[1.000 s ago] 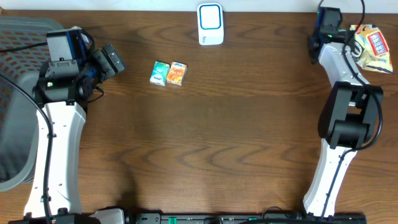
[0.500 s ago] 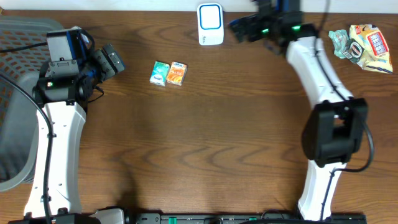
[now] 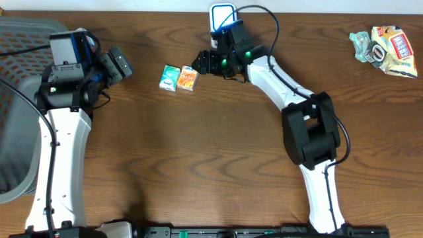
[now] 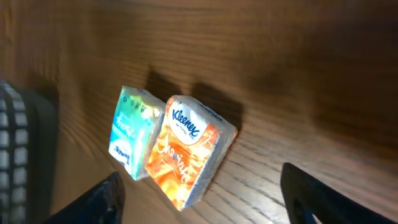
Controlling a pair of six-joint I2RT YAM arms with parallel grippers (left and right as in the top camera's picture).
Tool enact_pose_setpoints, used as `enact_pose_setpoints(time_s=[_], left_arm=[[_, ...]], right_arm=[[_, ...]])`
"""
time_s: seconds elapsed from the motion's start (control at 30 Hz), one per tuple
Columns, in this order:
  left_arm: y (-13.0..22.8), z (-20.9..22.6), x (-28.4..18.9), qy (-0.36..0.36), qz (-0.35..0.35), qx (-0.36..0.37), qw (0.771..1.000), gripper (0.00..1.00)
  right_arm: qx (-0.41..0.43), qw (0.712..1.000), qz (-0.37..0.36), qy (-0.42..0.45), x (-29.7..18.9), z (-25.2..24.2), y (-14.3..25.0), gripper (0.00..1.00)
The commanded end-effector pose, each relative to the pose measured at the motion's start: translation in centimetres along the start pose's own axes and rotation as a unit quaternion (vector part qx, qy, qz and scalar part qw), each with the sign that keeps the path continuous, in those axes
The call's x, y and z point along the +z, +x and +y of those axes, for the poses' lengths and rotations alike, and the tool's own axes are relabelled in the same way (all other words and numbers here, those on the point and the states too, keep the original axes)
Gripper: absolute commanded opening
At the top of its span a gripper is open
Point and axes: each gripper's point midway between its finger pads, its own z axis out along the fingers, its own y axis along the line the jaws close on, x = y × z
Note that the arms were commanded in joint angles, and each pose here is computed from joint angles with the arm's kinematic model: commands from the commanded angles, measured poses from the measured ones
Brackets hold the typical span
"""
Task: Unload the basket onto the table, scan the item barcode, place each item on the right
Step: 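Reach the right gripper to the orange Kleenex pack and grasp it, then lift the orange Kleenex pack and hold it before the scanner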
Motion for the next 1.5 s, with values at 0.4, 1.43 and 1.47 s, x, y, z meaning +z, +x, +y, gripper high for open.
enact_pose_setpoints(time_s=[0.4,1.43,1.47], left_arm=[[-0.2,0.2,0.0,-0.007,-0.003,0.001,1.0,0.98],[-0.2,0.2,0.0,-0.007,-0.003,0.001,1.0,0.98],[-0.2,0.2,0.0,-0.007,-0.003,0.001,1.0,0.98]], right_arm=[[0.108,0.99,0.069,-0.058,6.3,1.2,4.9,0.65],[0.034,0.989,0.016,-0.143,-4.8,-1.8,-3.0,0.01],[0.036,0.987,0.018,-0.157,-5.8,-1.7,-3.3,0.01]])
